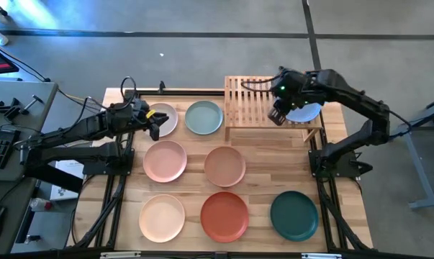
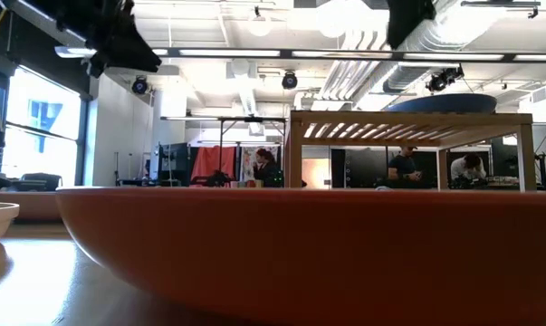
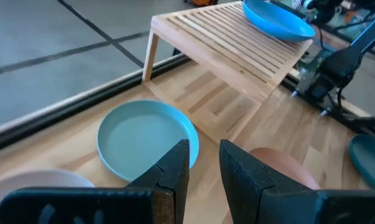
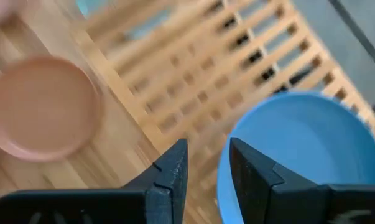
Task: Place and stack plates onto a shelf
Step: Stack the pink plate on top of the blue plate on the shelf
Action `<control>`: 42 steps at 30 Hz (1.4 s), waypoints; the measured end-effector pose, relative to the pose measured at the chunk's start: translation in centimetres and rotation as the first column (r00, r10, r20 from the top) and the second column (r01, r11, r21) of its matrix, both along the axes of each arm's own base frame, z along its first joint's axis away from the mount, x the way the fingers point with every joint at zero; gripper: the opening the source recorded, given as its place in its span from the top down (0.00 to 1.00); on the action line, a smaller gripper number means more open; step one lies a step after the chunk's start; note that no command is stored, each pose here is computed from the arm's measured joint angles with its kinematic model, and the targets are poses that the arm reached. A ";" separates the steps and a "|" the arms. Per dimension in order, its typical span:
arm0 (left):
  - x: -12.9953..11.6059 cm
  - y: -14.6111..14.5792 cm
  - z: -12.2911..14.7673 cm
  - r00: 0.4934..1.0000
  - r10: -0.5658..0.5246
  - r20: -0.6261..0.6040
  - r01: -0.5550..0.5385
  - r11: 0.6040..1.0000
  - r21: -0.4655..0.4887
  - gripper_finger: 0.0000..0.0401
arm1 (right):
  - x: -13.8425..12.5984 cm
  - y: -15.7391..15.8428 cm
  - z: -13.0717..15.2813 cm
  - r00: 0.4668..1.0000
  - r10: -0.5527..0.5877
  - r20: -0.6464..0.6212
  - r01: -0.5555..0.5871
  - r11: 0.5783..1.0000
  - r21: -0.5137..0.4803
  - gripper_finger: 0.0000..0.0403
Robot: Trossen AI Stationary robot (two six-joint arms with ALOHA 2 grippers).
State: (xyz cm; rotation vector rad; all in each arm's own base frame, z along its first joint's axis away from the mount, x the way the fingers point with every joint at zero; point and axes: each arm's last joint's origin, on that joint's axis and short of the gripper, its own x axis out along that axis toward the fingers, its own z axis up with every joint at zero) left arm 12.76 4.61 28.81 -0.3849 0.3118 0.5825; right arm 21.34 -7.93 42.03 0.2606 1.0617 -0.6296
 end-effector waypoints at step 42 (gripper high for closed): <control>5.4 -3.3 -3.0 0.872 -0.346 -0.345 0.075 0.792 -0.606 0.81 | 9.6 10.0 -3.7 0.996 0.075 0.037 -0.083 0.934 0.349 0.77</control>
